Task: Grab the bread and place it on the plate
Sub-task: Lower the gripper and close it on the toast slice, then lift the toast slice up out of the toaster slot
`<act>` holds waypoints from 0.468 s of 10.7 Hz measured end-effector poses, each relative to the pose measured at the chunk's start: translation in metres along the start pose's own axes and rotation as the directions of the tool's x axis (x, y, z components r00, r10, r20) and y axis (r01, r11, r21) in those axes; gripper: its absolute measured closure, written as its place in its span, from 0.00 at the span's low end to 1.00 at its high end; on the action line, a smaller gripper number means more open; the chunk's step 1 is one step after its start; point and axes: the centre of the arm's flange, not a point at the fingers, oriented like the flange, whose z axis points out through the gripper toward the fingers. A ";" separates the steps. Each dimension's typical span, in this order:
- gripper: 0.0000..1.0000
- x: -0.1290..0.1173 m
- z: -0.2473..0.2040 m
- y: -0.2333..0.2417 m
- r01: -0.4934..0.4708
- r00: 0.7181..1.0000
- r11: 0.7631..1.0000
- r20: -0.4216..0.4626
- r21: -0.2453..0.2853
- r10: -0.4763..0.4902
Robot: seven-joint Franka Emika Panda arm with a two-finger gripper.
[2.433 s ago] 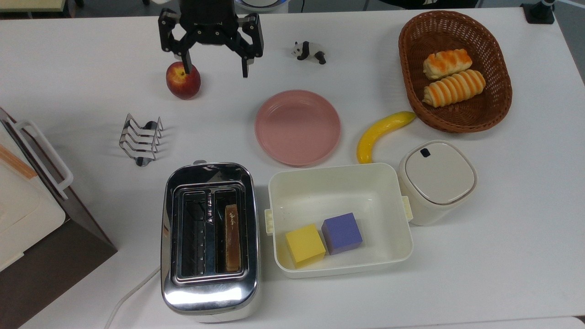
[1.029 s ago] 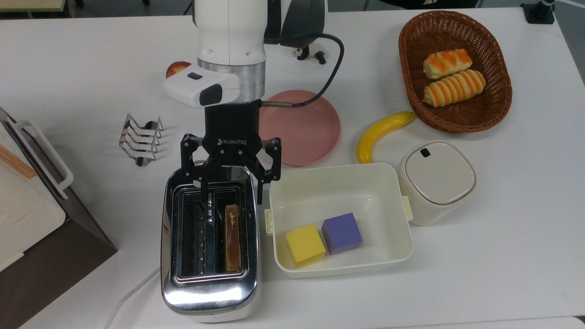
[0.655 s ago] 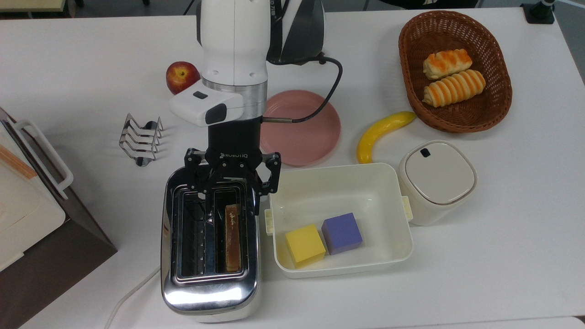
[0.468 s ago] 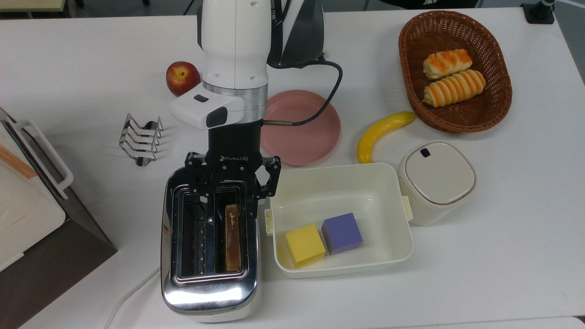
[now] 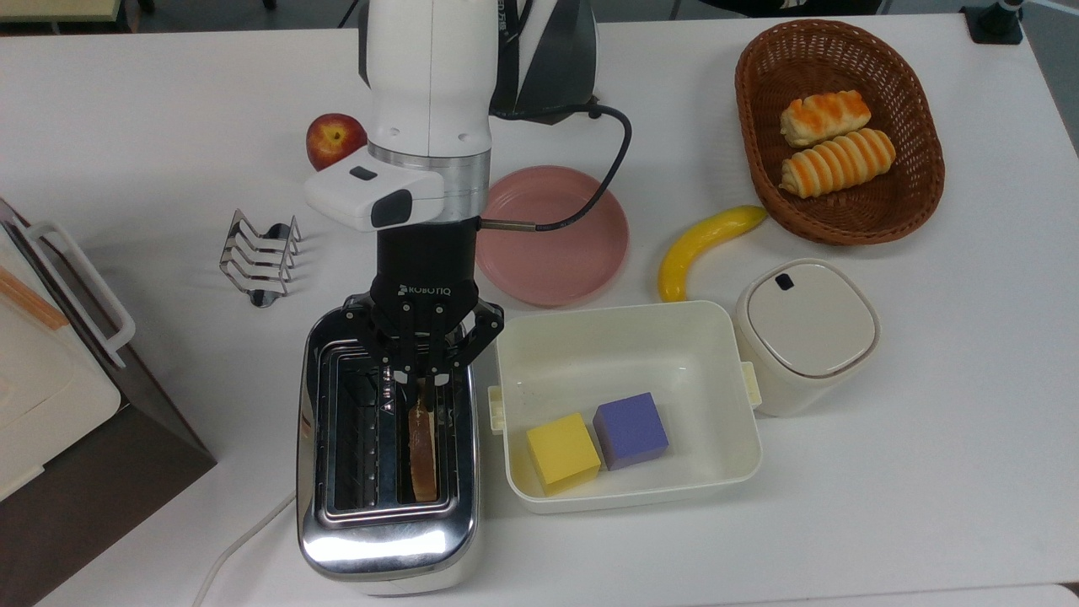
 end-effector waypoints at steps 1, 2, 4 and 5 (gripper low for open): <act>0.91 0.002 -0.002 0.000 0.000 1.000 1.000 -0.005 -0.007 0.000; 0.93 0.004 -0.004 0.000 0.002 1.000 1.000 -0.011 -0.012 -0.002; 0.93 0.006 -0.007 -0.001 0.001 1.000 1.000 -0.017 -0.016 -0.001; 0.93 0.011 -0.012 0.000 -0.002 1.000 1.000 -0.029 -0.017 0.001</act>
